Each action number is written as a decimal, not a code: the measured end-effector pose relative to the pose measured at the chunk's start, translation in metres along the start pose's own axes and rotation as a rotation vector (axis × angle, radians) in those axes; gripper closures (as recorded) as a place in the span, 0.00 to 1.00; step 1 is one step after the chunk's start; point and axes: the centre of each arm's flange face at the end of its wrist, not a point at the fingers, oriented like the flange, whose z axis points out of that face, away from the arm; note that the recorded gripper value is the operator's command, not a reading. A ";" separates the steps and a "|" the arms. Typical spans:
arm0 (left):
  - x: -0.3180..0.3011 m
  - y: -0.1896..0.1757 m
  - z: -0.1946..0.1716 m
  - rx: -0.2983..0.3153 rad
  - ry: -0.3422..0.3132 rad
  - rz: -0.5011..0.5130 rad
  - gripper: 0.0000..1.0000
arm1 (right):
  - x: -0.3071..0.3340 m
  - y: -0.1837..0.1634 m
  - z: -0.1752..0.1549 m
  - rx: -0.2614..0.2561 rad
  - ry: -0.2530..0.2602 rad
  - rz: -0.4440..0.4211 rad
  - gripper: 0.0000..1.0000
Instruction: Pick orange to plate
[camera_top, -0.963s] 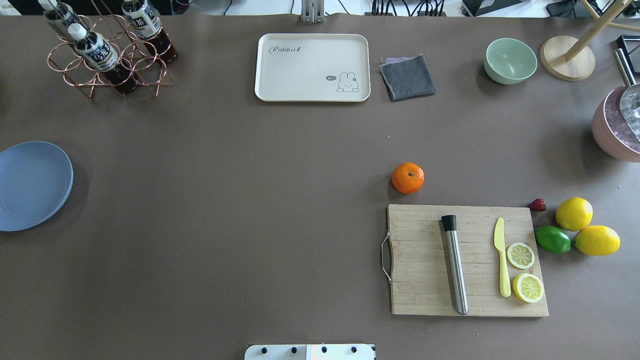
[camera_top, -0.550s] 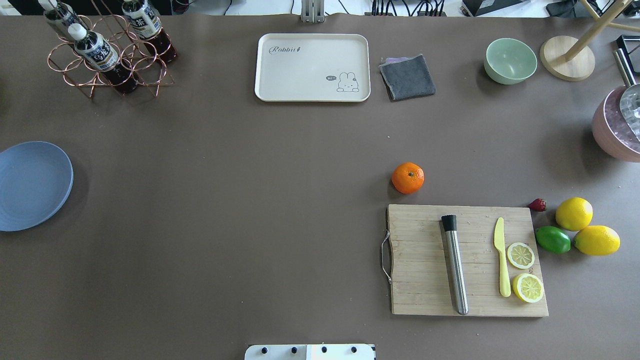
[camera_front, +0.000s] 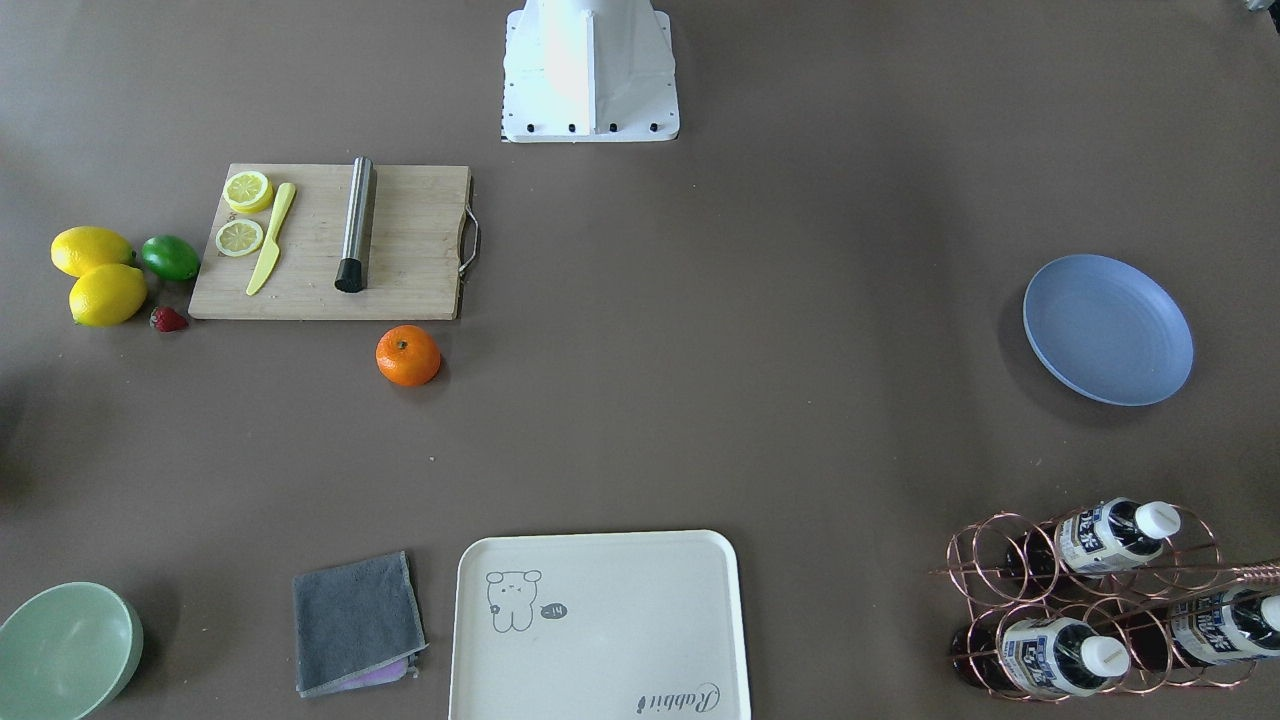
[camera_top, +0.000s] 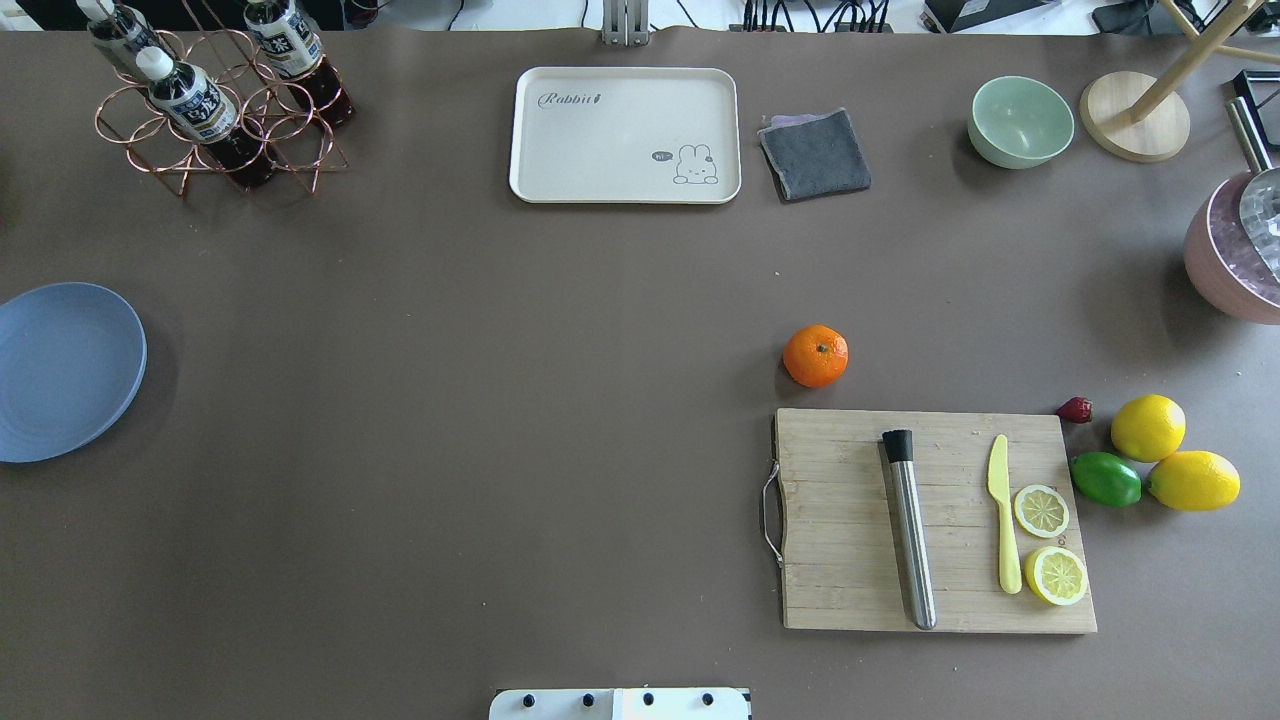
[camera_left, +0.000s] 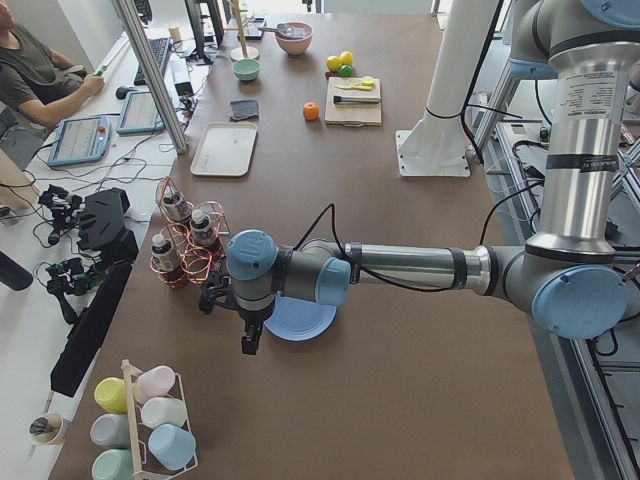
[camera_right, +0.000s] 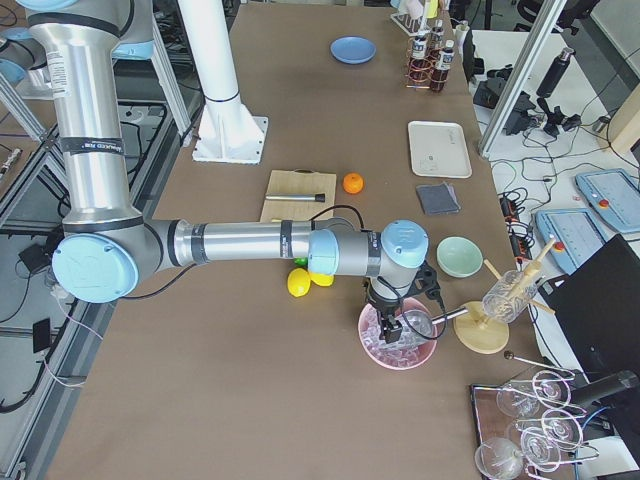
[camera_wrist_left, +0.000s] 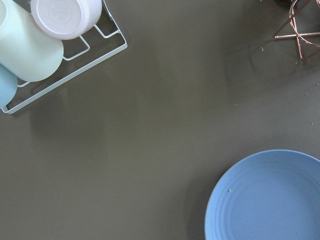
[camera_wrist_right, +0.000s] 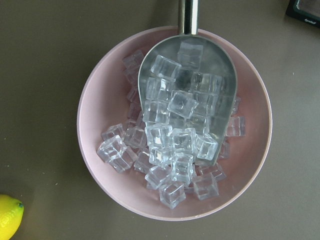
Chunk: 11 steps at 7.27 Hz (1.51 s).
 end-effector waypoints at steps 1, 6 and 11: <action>0.000 0.001 0.000 0.001 0.000 0.001 0.02 | 0.000 0.001 0.001 -0.001 -0.001 0.002 0.00; 0.001 0.001 -0.001 0.007 0.002 0.006 0.02 | 0.000 0.007 0.003 -0.003 -0.002 0.004 0.00; 0.002 0.001 -0.003 0.012 0.005 0.014 0.02 | 0.000 0.008 0.003 -0.004 -0.004 0.006 0.00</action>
